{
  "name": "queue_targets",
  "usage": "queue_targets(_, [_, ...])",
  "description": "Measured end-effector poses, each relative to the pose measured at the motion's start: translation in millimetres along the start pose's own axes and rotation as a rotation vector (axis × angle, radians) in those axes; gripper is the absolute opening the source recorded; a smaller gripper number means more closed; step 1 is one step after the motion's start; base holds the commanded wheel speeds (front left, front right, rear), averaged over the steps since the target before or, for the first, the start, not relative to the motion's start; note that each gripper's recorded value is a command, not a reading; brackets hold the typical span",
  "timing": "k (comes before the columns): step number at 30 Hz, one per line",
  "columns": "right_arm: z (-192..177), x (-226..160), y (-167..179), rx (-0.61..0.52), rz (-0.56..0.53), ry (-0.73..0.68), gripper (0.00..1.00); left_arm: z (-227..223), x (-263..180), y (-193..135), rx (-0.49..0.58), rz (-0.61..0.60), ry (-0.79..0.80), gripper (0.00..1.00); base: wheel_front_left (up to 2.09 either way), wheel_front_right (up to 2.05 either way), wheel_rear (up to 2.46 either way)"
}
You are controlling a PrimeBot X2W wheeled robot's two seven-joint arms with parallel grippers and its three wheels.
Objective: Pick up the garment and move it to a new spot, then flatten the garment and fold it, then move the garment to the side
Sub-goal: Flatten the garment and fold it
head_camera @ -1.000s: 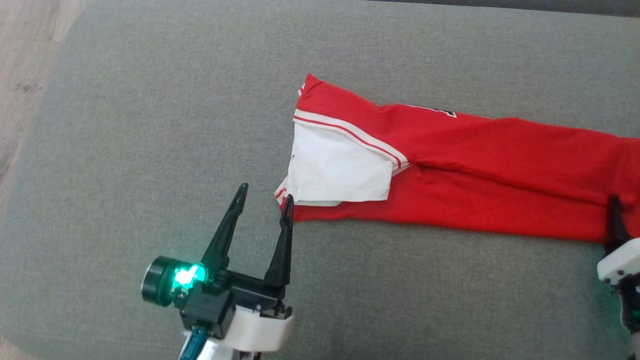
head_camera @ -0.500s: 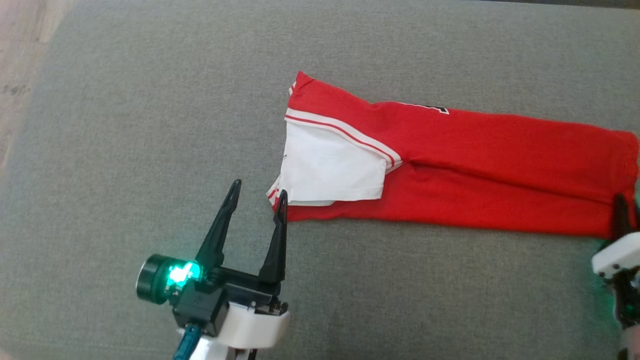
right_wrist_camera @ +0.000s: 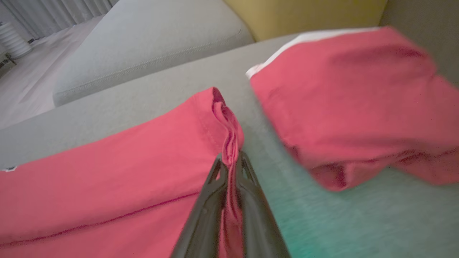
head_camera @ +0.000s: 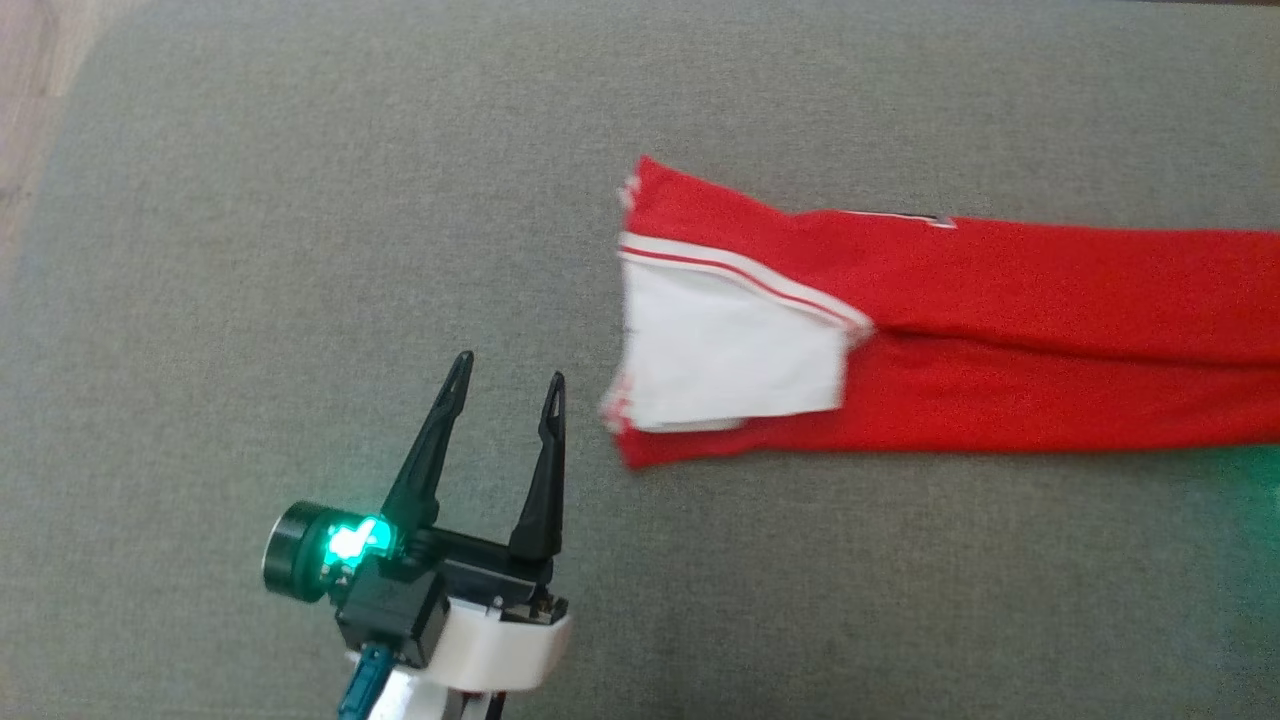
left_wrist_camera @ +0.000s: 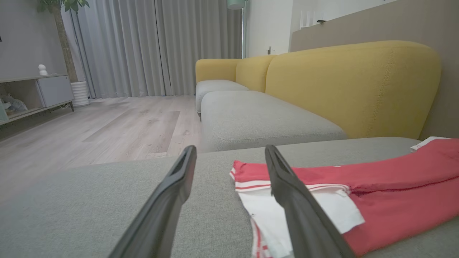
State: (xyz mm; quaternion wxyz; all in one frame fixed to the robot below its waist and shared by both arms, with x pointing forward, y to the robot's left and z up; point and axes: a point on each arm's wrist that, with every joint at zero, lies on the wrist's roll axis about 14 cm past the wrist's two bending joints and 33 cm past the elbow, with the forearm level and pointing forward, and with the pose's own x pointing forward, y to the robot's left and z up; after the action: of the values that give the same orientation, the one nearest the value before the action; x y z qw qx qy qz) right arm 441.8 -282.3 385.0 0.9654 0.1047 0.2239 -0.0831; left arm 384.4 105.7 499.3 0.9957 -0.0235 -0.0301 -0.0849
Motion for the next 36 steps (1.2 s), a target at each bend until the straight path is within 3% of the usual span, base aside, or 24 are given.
queue_targets(3, [34.9, -3.6, -22.8, -0.038, -0.037, -0.074, 0.00, 1.6, 1.1, -3.4, -0.002, -0.014, -0.006, 1.00, 0.00, 0.00, 0.00])
queue_targets(6, [69.6, -8.9, -17.7, -0.048, -0.012, -0.158, 0.00, 3.7, 1.7, -4.8, -0.004, -0.018, -0.013, 1.00, 0.00, 0.00, 0.00])
queue_targets(9, [98.8, -16.6, 18.5, -0.036, 0.091, -0.237, 0.00, 6.1, 1.5, -6.6, -0.007, -0.027, -0.020, 1.00, 0.00, 0.00, 0.00])
queue_targets(13, [115.1, -32.3, 94.7, -0.018, 0.293, -0.295, 0.00, 6.9, -0.1, -7.0, -0.008, -0.027, -0.021, 1.00, 0.00, 0.00, 0.00])
queue_targets(14, [111.8, -40.1, 133.5, -0.013, 0.394, -0.290, 0.00, 6.5, -1.3, -6.4, -0.008, -0.027, -0.018, 1.00, 0.00, 0.00, 0.00])
queue_targets(15, [111.8, -40.1, 133.5, -0.013, 0.394, -0.290, 0.00, 6.5, -1.3, -6.4, -0.008, -0.027, -0.018, 1.00, 0.00, 0.00, 0.00])
queue_targets(23, [54.4, -65.7, 263.9, -0.026, 0.728, -0.138, 0.00, -1.2, -8.0, 4.3, -0.003, 0.006, 0.011, 1.00, 0.00, 0.00, 0.00])
queue_targets(32, [-35.1, -84.8, 320.5, -0.112, 0.889, 0.097, 0.00, -4.5, -13.9, 11.3, -0.013, 0.041, 0.028, 1.00, 0.00, 0.00, 0.00])
queue_targets(33, [-39.0, -86.1, 322.7, -0.109, 0.895, 0.103, 0.13, -4.7, -13.9, 11.9, -0.012, 0.043, 0.028, 1.00, 0.00, 0.00, 0.00])
queue_targets(34, [-40.4, -87.2, 325.1, -0.098, 0.902, 0.103, 0.75, -4.8, -14.0, 12.3, -0.012, 0.046, 0.029, 1.00, 0.00, 0.00, 0.00])
queue_targets(35, [-39.3, -87.5, 326.8, -0.080, 0.906, 0.097, 1.00, -4.7, -13.9, 12.8, -0.011, 0.049, 0.028, 1.00, 0.00, 0.00, 0.00])
queue_targets(36, [-36.1, -87.7, 328.2, -0.056, 0.908, 0.085, 1.00, -4.4, -13.8, 12.9, -0.011, 0.051, 0.027, 1.00, 0.00, 0.00, 0.00])
